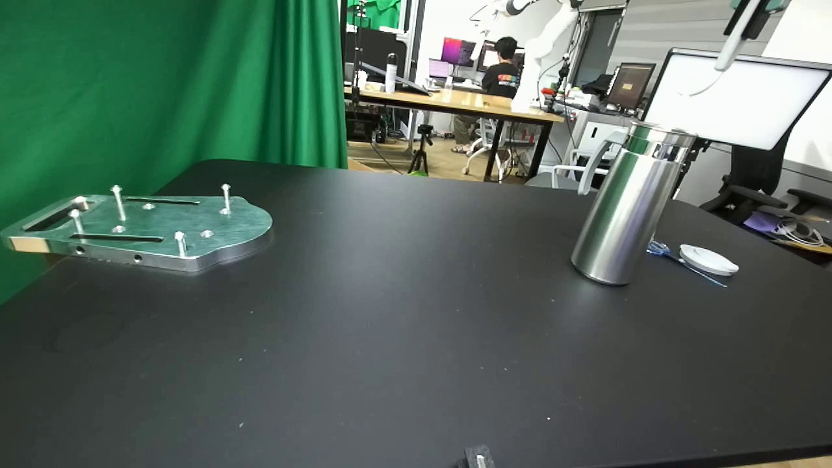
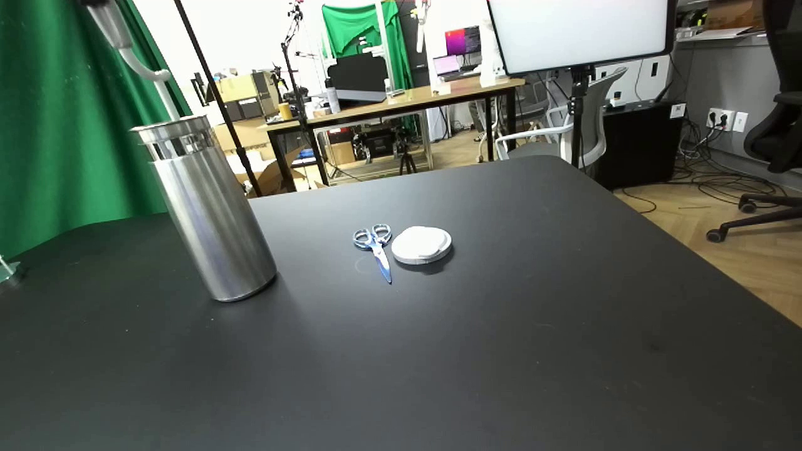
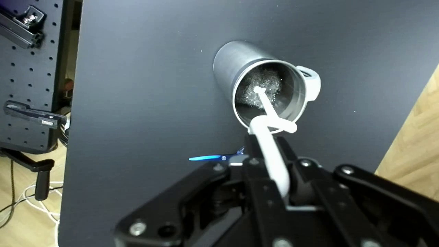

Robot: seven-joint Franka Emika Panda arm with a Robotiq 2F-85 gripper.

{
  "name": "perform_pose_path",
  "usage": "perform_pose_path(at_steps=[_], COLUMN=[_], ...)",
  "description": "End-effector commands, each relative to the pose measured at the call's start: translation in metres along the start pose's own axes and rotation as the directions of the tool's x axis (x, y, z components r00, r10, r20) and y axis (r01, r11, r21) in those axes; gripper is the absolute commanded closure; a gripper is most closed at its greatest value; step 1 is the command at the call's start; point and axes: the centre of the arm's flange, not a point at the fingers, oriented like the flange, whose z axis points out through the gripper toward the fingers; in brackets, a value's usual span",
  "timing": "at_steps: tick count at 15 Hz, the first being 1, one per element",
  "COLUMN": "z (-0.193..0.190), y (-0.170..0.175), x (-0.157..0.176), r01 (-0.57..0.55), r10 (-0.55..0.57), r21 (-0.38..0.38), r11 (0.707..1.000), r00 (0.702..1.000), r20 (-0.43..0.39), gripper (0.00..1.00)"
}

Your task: Stir the contents in the silver cup.

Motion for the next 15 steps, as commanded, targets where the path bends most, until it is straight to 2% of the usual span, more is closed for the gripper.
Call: perform_pose_path(at_steps=[1,6,9,15], z=[0.032,0.075,0.085,0.044], y=[-0.020,-0.029,-0.032,-0.028], x=[0.023,0.028,0.027,0.012], r01=[-0.047,-0.042,-0.034,-0.008], r10=[0.047,0.045,0.040,0.009], r21=[-0.014,-0.066,-0.092,-0.043], r11=[0.999,0.997,0.995,0.999], r00=[0.999,0.998,0.998,1.000], r20=[0.018,0.041,0.055,0.027], gripper=[0.96,0.96,0.96,0.96])
